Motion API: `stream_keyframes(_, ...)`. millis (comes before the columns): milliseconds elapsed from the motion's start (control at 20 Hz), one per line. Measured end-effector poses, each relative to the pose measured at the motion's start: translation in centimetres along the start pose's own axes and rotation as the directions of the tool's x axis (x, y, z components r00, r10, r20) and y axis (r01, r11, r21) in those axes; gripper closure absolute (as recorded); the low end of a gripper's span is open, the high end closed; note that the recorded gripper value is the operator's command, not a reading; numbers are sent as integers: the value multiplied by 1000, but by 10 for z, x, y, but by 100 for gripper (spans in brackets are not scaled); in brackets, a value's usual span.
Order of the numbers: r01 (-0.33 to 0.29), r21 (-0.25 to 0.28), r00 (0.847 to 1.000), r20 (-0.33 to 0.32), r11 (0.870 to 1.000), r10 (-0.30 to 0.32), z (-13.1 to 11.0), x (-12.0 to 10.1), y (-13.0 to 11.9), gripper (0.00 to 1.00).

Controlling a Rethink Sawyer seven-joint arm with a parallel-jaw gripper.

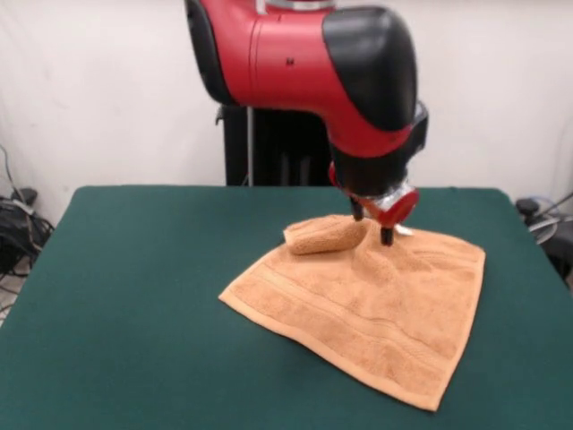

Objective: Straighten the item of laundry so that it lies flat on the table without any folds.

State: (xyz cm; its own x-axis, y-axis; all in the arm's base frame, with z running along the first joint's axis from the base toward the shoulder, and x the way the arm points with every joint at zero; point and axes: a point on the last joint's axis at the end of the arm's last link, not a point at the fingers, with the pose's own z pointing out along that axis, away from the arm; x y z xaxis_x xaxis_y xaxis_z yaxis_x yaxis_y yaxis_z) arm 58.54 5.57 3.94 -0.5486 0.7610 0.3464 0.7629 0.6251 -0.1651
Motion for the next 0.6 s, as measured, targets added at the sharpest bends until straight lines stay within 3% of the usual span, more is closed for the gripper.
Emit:
stream_keyframes(250,14,-39,998,56,999,-12,-26,1,9,0)
stream_keyframes(400,30,-66,993,116,997,-22,-25,-4,19,0)
stream_keyframes(500,53,-94,982,185,994,-35,-21,-10,30,0)
stream_keyframes(550,80,-122,966,255,989,-47,-15,-16,42,0)
stream_keyframes(600,92,-133,958,282,987,-51,-13,-19,47,0)
